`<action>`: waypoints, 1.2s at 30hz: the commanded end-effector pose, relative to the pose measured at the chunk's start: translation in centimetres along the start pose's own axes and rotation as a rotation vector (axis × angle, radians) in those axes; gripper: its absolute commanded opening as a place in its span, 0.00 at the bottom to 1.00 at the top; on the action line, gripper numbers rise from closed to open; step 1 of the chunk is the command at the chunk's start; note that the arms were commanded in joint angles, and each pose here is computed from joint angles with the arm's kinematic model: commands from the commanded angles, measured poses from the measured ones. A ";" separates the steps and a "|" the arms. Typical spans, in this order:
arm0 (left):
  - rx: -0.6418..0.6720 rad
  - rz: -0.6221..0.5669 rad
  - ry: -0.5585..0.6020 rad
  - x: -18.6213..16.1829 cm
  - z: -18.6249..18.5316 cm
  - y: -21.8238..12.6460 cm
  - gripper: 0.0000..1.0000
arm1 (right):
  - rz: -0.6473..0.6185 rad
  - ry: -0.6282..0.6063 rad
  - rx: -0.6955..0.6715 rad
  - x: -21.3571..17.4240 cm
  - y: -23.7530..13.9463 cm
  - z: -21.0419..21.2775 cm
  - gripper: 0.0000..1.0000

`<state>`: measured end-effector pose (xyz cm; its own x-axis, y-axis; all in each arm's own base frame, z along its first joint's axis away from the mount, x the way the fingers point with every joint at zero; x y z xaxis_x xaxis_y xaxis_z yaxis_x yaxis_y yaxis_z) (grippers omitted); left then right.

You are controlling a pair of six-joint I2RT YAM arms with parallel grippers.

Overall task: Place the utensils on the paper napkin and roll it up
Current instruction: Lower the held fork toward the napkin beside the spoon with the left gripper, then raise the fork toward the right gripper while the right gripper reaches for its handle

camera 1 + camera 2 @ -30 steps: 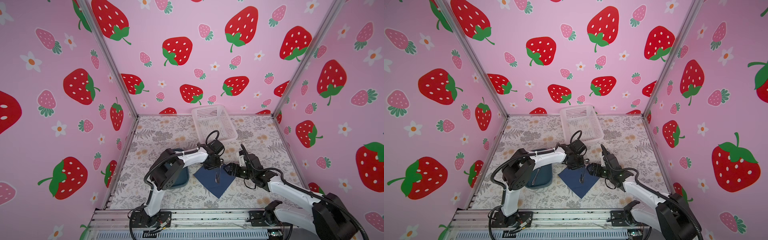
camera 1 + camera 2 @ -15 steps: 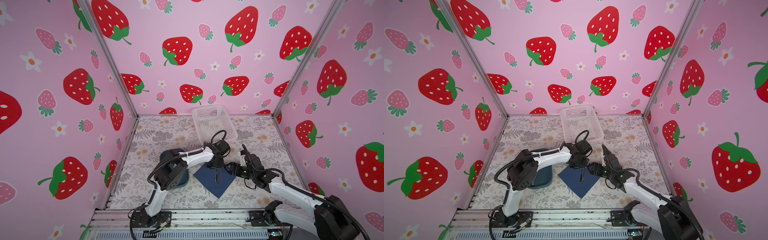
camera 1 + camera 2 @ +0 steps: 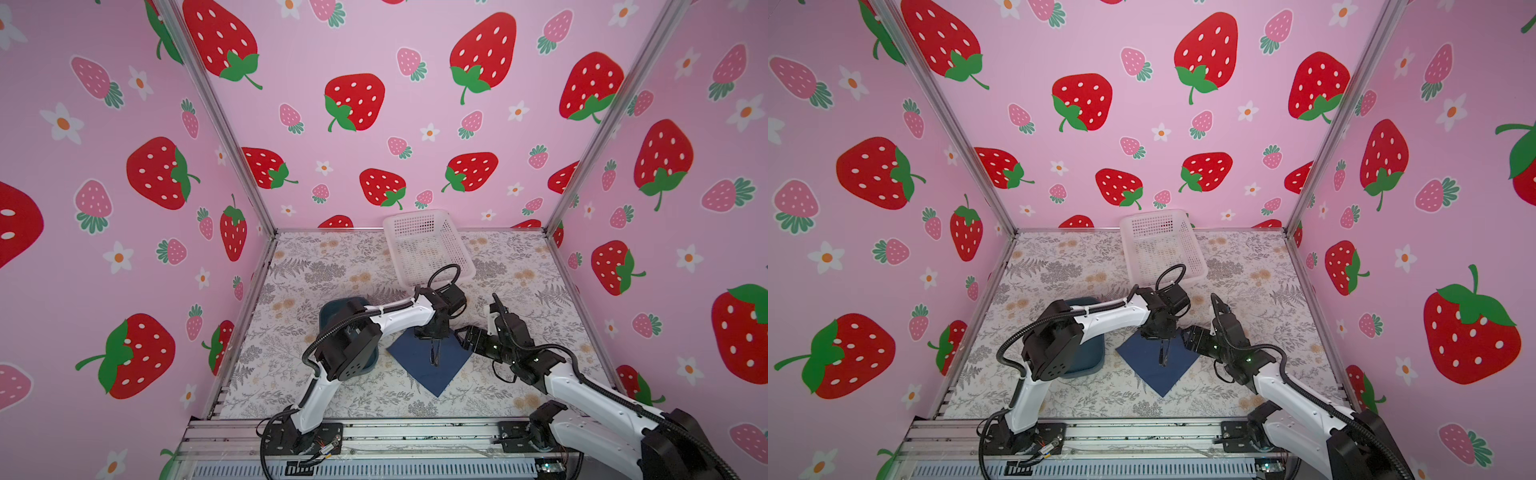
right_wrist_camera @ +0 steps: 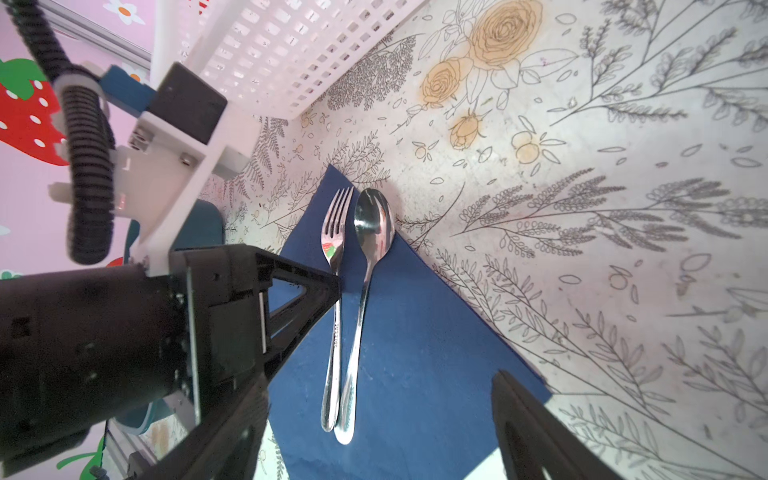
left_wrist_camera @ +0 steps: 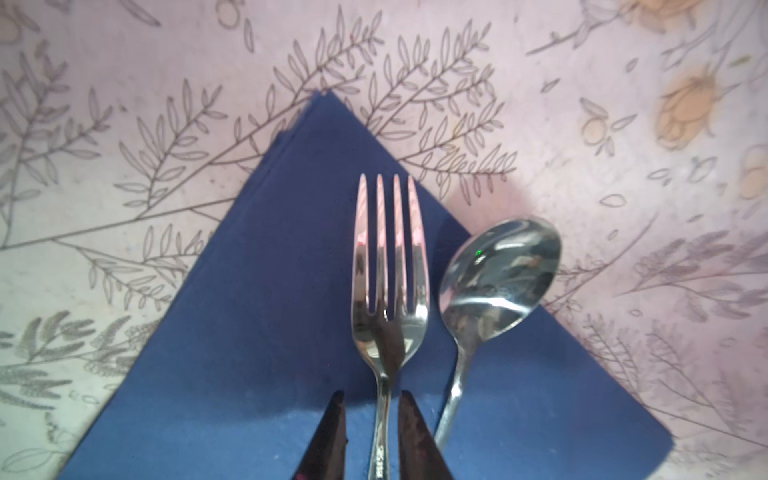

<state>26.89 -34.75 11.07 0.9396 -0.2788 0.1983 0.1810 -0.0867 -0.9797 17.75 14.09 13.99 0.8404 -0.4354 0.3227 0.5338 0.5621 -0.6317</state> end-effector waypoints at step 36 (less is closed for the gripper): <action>-0.455 -0.220 -0.183 -0.8 3.3 -6.2 0.00 | 0.137 -0.051 0.413 -1.1 -0.1 2.8 0.73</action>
<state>25.47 -30.05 14.95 0.9410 -0.1068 0.3211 0.2586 -0.3848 -0.8860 17.07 15.40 14.11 0.8853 -0.3643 0.2890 0.4634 0.7430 -0.4830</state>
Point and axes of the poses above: each gripper's point midway between its finger pads, its own y axis out along the fingers, its own z axis along the line the jaws close on, x = y × z, the point moved 9 cm from there along -y, back along the fingers, and after that the axes turned 14 degrees about y, right-handed, at the moved point
